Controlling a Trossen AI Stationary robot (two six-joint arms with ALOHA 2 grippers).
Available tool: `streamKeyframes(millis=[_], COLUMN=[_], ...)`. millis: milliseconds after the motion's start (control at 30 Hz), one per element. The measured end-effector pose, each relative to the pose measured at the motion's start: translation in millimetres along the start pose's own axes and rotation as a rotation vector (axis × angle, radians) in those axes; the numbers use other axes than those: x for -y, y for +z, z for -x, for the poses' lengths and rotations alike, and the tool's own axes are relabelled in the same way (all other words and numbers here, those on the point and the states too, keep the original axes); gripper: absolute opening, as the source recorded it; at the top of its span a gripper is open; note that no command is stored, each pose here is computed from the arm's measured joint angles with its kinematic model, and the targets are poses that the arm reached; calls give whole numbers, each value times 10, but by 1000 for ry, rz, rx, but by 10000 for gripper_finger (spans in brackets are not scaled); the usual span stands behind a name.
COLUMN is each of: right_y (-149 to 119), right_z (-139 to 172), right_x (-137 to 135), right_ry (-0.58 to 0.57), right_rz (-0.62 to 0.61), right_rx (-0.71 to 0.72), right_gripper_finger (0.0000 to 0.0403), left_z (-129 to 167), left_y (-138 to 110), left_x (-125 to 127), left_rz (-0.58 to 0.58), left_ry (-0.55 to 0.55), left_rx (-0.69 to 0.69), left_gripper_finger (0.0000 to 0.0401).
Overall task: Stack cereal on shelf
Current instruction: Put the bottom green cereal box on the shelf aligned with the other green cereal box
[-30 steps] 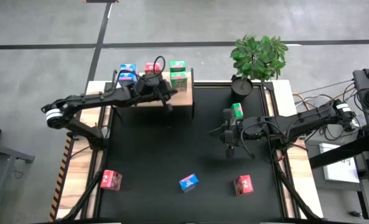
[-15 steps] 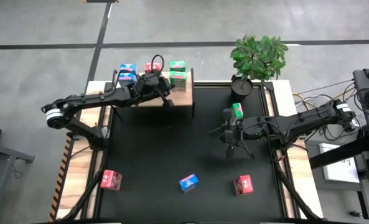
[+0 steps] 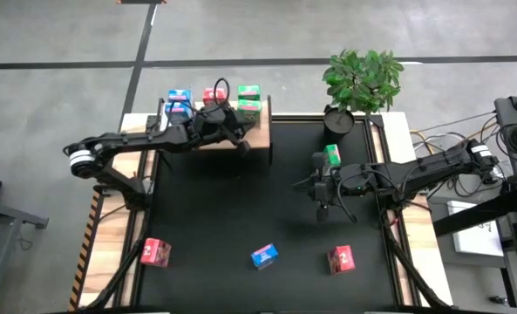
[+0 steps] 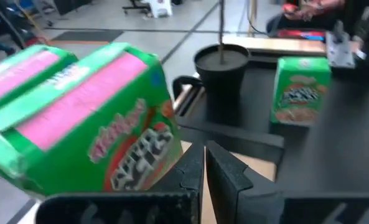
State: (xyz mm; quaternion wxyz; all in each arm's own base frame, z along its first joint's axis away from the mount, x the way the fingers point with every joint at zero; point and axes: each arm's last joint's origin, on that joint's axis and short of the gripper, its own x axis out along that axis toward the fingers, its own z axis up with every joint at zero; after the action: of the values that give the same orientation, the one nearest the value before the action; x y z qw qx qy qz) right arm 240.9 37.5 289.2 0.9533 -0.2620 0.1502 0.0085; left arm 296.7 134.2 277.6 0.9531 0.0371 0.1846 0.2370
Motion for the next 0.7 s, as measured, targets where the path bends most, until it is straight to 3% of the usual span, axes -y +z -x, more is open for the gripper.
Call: streamKeyframes(millis=[233, 700], right_y=[0, 0], right_z=[0, 0], right_x=[0, -1], right_ry=[0, 0], right_rz=[0, 11], right_rx=[0, 0], right_gripper_finger=[9, 9], left_z=[-104, -98], left_y=[-55, -16], left_x=[-11, -24], left_rz=[40, 98], left_ry=[106, 135], left_rx=[-8, 31], left_gripper_finger=[0, 0])
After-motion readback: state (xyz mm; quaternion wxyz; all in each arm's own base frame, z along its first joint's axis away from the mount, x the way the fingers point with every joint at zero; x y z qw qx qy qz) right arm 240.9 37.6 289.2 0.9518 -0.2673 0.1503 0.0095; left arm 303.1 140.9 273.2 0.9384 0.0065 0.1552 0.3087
